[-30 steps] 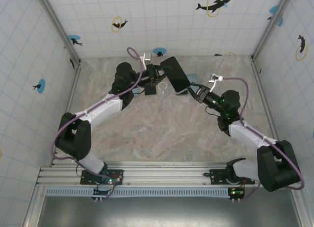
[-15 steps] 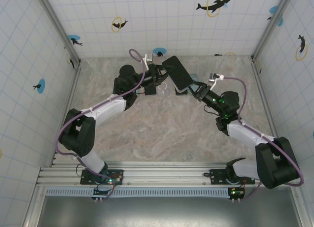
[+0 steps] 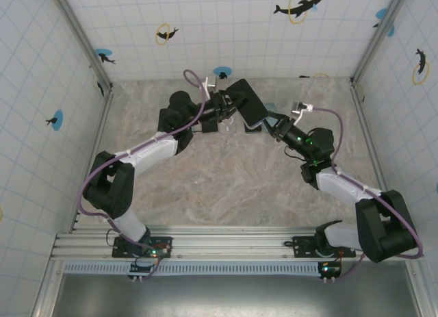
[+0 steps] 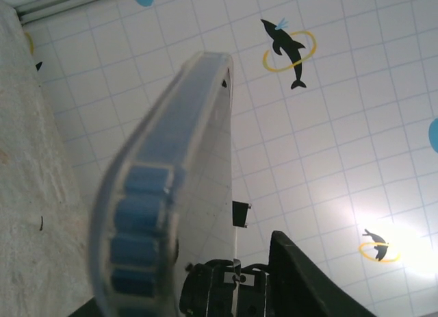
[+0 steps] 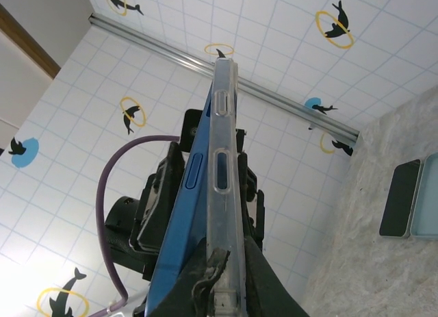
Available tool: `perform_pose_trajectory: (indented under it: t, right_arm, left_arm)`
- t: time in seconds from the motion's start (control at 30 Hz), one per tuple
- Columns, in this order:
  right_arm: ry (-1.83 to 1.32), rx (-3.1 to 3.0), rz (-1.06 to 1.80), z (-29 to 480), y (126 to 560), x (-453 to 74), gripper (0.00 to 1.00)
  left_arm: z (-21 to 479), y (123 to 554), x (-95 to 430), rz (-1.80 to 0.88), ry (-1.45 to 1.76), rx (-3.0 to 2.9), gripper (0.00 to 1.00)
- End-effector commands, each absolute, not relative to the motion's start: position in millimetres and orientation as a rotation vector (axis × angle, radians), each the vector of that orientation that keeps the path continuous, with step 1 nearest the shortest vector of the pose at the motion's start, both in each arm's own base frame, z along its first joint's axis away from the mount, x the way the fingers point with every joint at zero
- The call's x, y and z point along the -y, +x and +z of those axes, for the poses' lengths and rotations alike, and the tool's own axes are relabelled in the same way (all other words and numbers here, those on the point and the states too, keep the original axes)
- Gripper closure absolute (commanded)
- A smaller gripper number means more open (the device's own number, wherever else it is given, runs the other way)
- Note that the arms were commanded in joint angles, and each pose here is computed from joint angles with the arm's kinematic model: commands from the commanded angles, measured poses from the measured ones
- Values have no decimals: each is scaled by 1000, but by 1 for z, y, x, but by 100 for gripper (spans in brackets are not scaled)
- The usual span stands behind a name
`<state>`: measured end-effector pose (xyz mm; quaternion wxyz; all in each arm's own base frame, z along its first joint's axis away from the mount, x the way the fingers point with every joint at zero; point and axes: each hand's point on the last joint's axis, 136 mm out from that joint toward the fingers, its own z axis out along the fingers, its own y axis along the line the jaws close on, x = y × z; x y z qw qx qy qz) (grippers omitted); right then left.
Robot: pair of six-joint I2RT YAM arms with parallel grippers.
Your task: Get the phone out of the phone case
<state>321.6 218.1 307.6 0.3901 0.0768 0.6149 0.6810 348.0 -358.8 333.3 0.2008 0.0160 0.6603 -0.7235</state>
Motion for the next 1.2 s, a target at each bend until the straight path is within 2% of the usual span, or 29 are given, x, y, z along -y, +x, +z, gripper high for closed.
perform_pose_trajectory:
  t: [0.0, 0.23, 0.6, 1.03, 1.17]
  right_arm:
    - [224, -1462, 1720, 322, 324, -207, 93]
    - [329, -1389, 1697, 321, 336, -194, 94]
    - [476, -1316, 1437, 315, 360, -174, 93]
    - [546, -1242, 1338, 310, 361, -176, 93]
    - [538, -1244, 1333, 310, 360, -183, 93]
  left_arm:
    - [346, 346, 364, -2034, 93, -1831, 51]
    - [322, 357, 356, -1942, -49, -1897, 42]
    - [285, 344, 336, -1876, -518, -1932, 40]
    - [315, 325, 369, -2000, -733, -1775, 41]
    - [306, 320, 380, -2013, -763, -1807, 42]
